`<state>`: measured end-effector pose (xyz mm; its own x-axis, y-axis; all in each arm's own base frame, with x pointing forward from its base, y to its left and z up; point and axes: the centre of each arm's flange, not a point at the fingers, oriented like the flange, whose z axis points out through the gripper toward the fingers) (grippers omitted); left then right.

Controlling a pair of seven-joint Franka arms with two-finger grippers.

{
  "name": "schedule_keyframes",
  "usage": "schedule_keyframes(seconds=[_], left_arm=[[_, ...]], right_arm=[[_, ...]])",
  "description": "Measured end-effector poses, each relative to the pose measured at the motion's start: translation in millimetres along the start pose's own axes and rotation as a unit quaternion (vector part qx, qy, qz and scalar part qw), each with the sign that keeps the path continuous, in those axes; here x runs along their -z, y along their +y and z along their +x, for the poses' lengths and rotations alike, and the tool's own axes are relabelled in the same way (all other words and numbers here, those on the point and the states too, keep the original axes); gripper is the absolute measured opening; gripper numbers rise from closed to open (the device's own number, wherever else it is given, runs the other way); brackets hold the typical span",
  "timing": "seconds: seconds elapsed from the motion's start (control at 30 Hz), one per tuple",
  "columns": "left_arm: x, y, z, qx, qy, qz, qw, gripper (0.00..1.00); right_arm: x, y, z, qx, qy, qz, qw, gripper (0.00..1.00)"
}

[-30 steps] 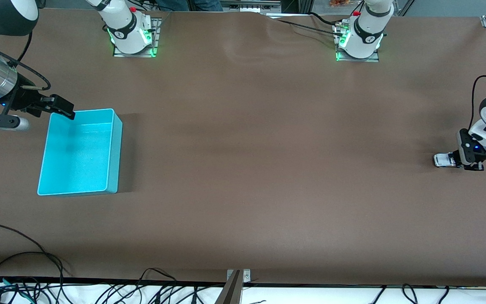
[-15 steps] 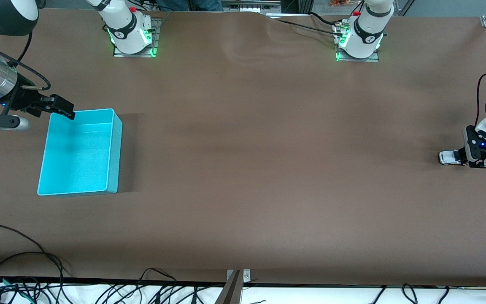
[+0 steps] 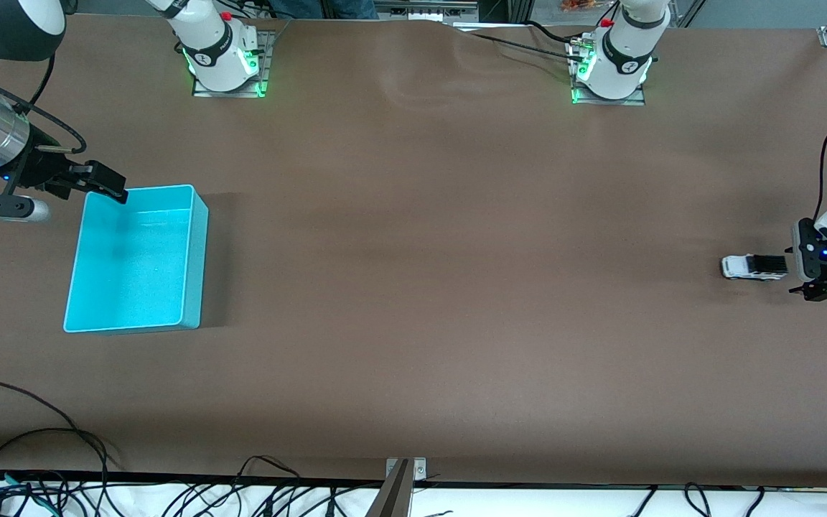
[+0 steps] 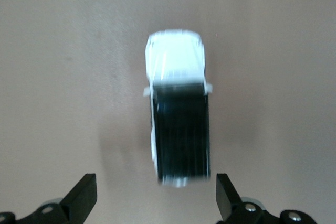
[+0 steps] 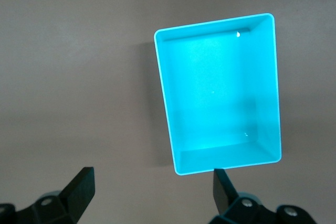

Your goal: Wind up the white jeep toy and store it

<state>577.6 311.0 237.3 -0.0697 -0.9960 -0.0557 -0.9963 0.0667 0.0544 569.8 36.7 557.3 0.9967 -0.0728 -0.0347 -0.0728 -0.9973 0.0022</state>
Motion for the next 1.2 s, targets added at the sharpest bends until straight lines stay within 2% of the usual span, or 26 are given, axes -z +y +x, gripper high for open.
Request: schedule_keyframes(seconds=[0.3, 0.6, 0.77, 0.97, 1.2], left_arm=[[63, -21, 15, 0.057, 0.002, -0.024, 0.998, 1.0], [133, -52, 65, 0.143, 0.01, -0.07, 0.987, 1.0], [161, -62, 105, 0.217, 0.014, -0.106, 0.97, 1.0], [172, -67, 148, 0.299, 0.01, -0.138, 0.944, 1.0], [178, -72, 198, 0.36, 0.001, -0.163, 0.918, 1.0]], right_arm=[[0, 0, 0, 0.0, 0.0, 0.0, 1.0, 1.0], [0, 0, 0, 0.0, 0.0, 0.0, 1.0, 1.0], [0, -1, 0, 0.0, 0.0, 0.0, 1.0, 1.0], [0, -1, 0, 0.0, 0.0, 0.0, 1.0, 1.0], [3, -1, 0, 0.001, 0.004, 0.001, 1.0, 1.0]])
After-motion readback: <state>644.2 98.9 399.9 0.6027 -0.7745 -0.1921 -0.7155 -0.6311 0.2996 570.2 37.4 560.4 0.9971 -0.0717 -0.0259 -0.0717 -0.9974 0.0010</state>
